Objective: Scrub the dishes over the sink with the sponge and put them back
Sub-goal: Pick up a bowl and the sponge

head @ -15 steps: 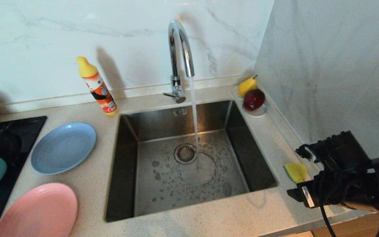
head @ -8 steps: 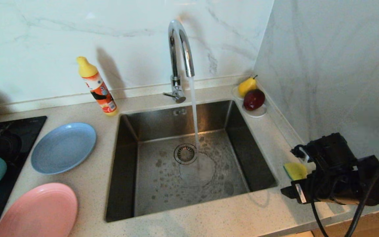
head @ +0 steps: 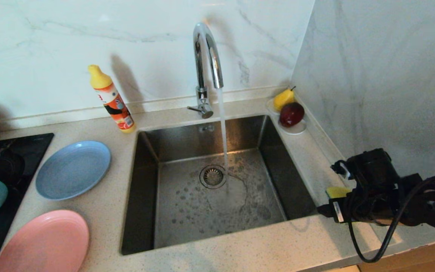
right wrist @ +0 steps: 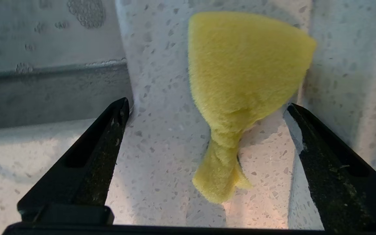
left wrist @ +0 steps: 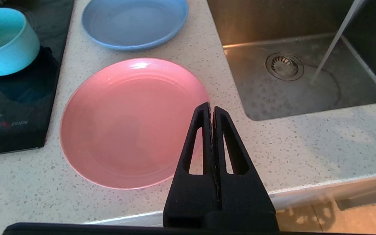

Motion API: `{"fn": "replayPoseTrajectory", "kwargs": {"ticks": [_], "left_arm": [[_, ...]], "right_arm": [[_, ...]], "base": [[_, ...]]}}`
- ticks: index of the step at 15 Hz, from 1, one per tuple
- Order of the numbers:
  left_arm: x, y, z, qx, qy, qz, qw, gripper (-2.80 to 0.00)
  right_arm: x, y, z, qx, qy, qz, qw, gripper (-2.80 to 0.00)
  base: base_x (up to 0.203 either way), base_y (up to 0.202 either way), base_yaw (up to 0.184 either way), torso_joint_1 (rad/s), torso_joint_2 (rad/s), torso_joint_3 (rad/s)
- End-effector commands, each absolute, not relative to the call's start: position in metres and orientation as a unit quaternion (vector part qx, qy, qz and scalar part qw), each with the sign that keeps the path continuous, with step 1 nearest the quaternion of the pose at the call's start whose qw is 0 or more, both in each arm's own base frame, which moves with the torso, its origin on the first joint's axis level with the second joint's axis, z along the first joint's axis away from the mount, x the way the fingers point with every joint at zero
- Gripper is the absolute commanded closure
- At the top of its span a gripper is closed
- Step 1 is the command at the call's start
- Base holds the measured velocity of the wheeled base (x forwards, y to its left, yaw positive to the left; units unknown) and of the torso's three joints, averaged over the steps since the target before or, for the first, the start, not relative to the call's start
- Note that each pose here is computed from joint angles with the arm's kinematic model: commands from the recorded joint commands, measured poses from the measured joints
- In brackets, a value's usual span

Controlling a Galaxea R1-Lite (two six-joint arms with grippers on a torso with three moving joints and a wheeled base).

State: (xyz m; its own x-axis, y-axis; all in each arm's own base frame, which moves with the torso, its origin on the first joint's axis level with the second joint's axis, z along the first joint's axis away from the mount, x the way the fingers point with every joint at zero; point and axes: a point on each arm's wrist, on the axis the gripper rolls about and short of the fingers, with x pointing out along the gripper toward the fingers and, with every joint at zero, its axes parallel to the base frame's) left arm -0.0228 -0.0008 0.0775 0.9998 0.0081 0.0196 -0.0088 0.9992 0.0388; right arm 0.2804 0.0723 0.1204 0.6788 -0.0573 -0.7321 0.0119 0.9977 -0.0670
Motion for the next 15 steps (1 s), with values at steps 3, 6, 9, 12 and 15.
{"fn": "replayPoseTrajectory", "kwargs": {"ticks": [3,6,9,12,15], "left_arm": [[-0.0217,-0.0008,0.0737,0.019,-0.002,0.004,1.0,0.0],[-0.0217,-0.0008,0.0737,0.019,-0.002,0.004,1.0,0.0],[-0.0217,-0.0008,0.0737,0.019,-0.002,0.004,1.0,0.0],[-0.0217,-0.0008,0.0737,0.019,-0.002,0.004,1.0,0.0],[-0.0217,-0.0008,0.0737,0.019,-0.002,0.005,1.0,0.0]], "right_arm": [[0.2828,0.0714,0.1226,-0.018,0.397,-0.017,0.918,-2.8],[0.2828,0.0712,0.1235,-0.018,0.395,-0.016,0.918,0.0],[0.2826,0.0707,0.1243,-0.016,0.394,-0.018,0.919,0.0],[0.2829,0.0708,0.1227,-0.016,0.397,-0.018,0.918,0.0],[0.283,0.0708,0.1241,-0.015,0.394,-0.018,0.919,0.0]], "base": [[0.0,0.0,0.0,0.0,0.0,0.0],[0.0,0.0,0.0,0.0,0.0,0.0],[0.0,0.0,0.0,0.0,0.0,0.0],[0.0,0.0,0.0,0.0,0.0,0.0],[0.0,0.0,0.0,0.0,0.0,0.0]]}}
